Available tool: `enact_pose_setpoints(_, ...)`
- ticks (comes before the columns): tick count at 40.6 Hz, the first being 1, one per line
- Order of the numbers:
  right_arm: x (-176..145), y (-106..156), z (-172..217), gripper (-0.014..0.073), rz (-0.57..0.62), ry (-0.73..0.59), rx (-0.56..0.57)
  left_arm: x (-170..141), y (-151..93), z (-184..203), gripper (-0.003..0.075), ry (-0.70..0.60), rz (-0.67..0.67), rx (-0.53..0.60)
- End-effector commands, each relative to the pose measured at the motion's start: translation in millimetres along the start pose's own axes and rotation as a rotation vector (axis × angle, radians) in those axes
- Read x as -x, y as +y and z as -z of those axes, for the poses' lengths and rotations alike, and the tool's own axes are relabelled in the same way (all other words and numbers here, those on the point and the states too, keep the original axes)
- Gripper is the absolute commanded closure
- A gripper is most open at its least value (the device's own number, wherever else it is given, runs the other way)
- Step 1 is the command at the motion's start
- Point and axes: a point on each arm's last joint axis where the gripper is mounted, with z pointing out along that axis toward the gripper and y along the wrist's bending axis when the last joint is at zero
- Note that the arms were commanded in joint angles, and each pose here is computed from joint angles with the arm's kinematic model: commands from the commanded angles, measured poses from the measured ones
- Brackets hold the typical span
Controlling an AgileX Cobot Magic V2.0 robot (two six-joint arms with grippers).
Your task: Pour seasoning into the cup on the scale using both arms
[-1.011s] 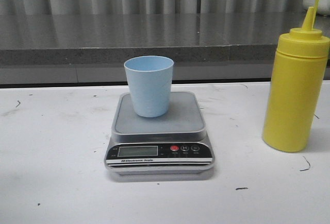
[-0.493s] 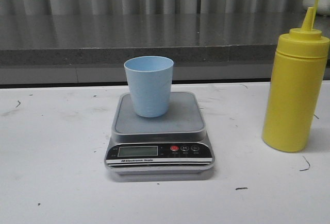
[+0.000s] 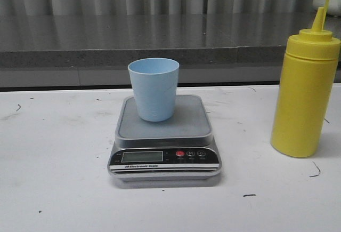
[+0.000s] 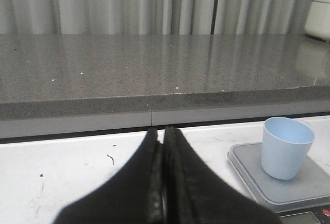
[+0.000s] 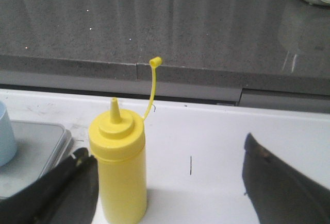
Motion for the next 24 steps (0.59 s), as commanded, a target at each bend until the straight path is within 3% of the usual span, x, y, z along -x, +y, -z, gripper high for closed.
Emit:
enact_pose_setpoints(1,22.1,-1.8,-16.8,0.0004,0.006,-0.133,-0.017,15.0,-0.7,1.5,0.0740,-0.099,0.020,-0.003)
enact_pose_setpoints(13,-5.6,-3.9,-87.9,0.0004,0.002,0.049,-0.027,14.8,-0.7,1.5,0.0740,-0.097,0.020,-0.003)
enact_pose_setpoints(24,-61.1,18.9,-99.7,0.0004,0.007,0.071,0.079,14.8,-0.7,1.5,0.0740,-0.097,0.020,-0.003)
